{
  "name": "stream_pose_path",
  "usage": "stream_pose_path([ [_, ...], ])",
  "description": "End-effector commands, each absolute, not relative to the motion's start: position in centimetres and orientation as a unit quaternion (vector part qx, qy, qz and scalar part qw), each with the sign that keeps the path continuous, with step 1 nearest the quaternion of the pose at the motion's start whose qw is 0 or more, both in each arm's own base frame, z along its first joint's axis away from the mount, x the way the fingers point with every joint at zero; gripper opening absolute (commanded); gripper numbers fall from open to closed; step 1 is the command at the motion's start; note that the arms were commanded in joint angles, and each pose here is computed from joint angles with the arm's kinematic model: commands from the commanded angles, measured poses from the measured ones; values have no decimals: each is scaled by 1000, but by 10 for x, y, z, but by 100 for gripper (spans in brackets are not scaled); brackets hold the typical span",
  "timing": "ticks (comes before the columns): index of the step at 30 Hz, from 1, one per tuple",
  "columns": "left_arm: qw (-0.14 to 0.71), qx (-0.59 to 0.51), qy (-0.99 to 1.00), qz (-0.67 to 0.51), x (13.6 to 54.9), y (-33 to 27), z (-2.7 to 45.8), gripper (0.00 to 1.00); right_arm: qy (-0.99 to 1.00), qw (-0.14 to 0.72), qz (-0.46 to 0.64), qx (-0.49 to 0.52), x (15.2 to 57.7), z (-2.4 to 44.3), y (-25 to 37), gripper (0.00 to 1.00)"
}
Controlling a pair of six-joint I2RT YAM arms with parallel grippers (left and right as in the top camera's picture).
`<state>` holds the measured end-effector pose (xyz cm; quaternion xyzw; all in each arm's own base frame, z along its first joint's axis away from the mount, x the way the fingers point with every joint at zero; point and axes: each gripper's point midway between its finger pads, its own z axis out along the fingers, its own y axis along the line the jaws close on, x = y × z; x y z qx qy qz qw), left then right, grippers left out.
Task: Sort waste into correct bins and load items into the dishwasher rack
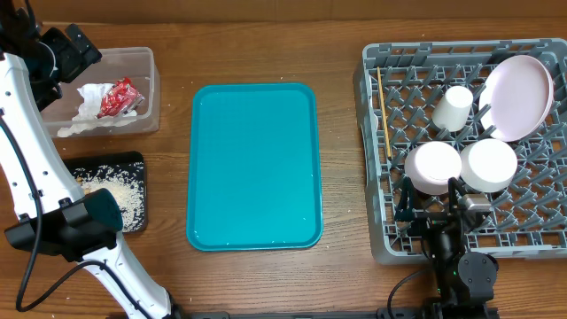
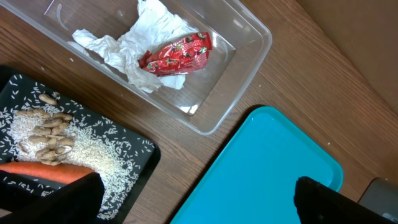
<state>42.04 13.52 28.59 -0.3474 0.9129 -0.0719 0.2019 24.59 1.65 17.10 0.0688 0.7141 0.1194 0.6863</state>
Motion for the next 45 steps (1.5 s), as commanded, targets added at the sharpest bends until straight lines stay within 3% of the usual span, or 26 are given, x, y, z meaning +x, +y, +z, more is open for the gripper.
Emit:
stream_pose_path([
  [1,202,-345,913,-76,422,131,286,100,712,690,111,72,246,170,13,100],
  [8,232,-341,908,-76,411,126,312,100,712,690,111,72,246,170,13,100],
  [22,315,-328,888,-76,347,104,387,100,712,690,111,72,246,170,13,100],
  [37,175,-346,919,-72,213,54,296,100,712,690,111,72,246,170,13,100],
  [41,183,-340,920,-72,220,56,277,100,712,690,111,72,246,170,13,100],
  [45,209,-236,945,-88,251,41,256,100,712,690,111,72,246,170,13,100],
])
